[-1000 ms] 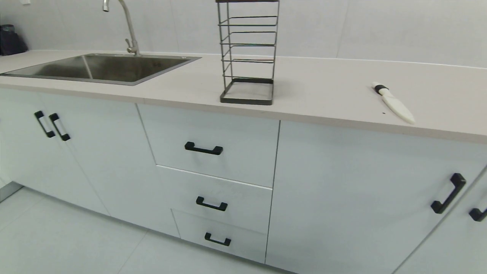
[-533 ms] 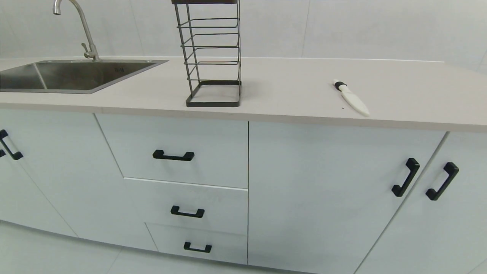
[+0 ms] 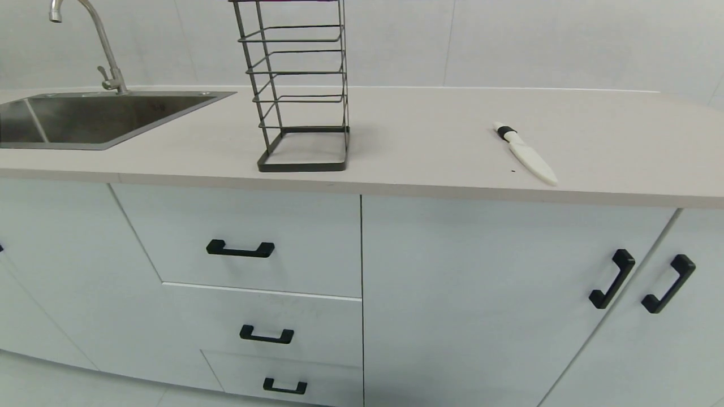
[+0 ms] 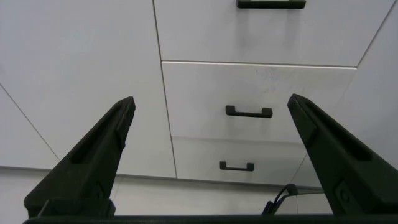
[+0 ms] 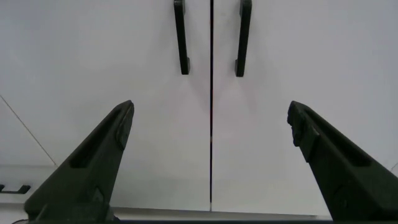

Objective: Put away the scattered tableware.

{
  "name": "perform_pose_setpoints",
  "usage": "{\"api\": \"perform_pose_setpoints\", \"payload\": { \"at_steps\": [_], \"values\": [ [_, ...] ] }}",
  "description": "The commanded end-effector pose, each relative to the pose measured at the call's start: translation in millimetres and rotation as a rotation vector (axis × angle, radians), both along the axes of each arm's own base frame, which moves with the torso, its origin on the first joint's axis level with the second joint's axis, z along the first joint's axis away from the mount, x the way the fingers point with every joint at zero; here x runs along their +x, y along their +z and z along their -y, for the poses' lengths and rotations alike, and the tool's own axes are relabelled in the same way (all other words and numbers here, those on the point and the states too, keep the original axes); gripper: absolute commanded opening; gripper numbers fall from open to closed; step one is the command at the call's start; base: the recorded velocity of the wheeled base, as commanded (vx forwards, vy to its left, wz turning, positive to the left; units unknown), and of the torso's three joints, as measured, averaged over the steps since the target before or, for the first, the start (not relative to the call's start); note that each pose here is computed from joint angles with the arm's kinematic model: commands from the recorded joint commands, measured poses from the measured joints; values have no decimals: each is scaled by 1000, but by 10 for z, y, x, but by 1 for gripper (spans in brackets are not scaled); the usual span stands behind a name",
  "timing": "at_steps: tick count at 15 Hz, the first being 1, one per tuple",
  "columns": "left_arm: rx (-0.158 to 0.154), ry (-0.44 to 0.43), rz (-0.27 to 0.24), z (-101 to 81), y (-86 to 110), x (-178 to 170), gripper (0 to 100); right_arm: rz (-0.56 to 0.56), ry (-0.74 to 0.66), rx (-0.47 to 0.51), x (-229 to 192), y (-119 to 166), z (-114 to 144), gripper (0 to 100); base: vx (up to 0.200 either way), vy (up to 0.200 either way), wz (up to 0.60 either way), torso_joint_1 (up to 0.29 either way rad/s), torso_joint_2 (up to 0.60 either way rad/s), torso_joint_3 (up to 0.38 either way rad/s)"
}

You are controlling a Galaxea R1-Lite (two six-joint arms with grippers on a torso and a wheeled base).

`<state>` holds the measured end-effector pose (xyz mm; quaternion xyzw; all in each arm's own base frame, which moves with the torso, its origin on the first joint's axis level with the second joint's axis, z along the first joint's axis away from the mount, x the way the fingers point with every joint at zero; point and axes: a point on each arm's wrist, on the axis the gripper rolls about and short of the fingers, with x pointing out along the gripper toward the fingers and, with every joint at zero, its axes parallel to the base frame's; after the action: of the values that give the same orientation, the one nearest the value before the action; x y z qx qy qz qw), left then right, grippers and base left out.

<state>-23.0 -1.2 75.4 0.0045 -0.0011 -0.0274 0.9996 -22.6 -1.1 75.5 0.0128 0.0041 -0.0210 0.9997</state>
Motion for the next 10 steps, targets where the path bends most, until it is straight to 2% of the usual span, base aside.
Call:
{"api": "perform_pose_setpoints", "payload": {
  "at_steps": [1, 5, 10],
  "values": [
    [0, 0, -2, 0, 0, 1, 100, -2, 0, 0, 1, -1, 0, 100, 0, 0, 0, 0, 0, 0],
    [0, 1, -2, 0, 0, 1, 100, -4, 0, 0, 2, 0, -1, 100, 0, 0, 0, 0, 0, 0],
    [0, 1, -2, 0, 0, 1, 100, -4, 2, 0, 2, 0, 0, 100, 0, 0, 0, 203, -107, -104]
  ]
}}
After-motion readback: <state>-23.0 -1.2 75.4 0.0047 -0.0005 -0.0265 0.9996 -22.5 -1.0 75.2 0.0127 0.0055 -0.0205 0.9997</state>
